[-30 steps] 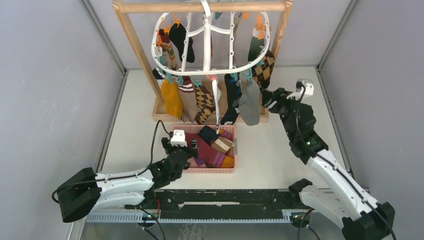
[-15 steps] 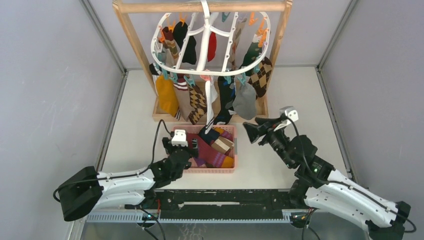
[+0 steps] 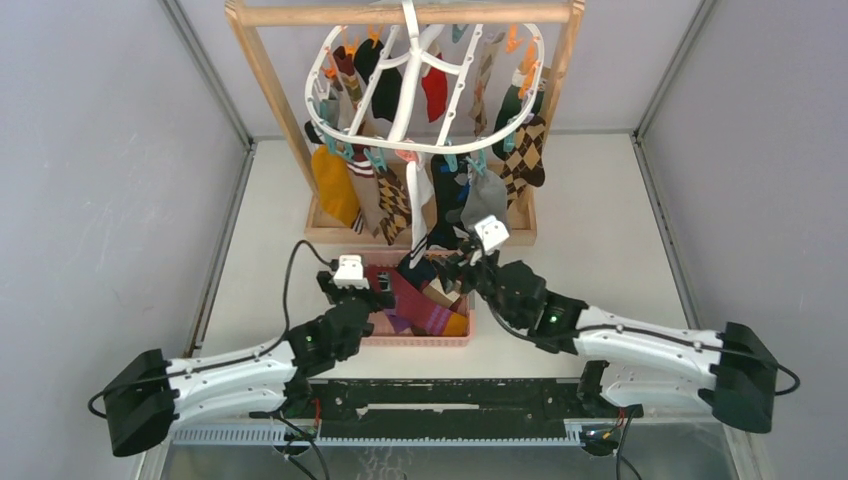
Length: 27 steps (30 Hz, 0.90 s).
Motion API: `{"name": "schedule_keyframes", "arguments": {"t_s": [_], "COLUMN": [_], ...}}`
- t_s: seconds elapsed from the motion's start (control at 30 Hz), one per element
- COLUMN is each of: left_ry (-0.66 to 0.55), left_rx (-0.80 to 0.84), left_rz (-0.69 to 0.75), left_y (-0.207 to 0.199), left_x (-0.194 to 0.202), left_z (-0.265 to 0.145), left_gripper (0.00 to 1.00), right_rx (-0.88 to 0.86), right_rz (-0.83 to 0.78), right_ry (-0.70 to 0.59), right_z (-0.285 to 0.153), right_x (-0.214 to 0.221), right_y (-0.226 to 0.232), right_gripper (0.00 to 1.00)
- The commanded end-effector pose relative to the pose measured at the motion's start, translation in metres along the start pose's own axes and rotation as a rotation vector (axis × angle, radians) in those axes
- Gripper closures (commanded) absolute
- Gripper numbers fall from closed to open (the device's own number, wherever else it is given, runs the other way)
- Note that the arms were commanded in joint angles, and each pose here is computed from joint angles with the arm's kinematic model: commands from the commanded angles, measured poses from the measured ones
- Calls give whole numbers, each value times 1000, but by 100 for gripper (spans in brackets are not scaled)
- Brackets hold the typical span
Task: Remove the socks clipped to the hanger
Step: Adjust the hanger on the clothesline, then remove the sock from the hanger.
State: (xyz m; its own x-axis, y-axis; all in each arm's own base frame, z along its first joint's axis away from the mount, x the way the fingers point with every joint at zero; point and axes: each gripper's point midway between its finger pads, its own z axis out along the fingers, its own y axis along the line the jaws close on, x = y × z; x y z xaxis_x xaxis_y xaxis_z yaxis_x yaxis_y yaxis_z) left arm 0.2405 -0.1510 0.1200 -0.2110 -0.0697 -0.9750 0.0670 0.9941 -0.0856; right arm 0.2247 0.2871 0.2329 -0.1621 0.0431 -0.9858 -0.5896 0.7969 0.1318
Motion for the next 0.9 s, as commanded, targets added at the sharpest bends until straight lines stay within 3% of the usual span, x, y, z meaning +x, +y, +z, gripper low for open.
{"name": "schedule_keyframes", "arguments": {"t_s": [0.0, 0.3, 0.87], "left_ry": [-80, -116, -118], "left_rx": [-4, 1, -8], "left_rz": [-67, -92, -82], "left_y": [0, 9, 13], "left_x": [-43, -57, -53], "left_z": [-9, -18, -18], "left_gripper": [0, 0, 0], "right_rx": [79, 209, 255], "right_rz": [24, 29, 23], "right_ry": [-156, -153, -98], "right_z": [24, 63, 96], "right_x": [-58, -64, -54], "right_y": [-3, -26, -40], "right_gripper": [29, 21, 20]}}
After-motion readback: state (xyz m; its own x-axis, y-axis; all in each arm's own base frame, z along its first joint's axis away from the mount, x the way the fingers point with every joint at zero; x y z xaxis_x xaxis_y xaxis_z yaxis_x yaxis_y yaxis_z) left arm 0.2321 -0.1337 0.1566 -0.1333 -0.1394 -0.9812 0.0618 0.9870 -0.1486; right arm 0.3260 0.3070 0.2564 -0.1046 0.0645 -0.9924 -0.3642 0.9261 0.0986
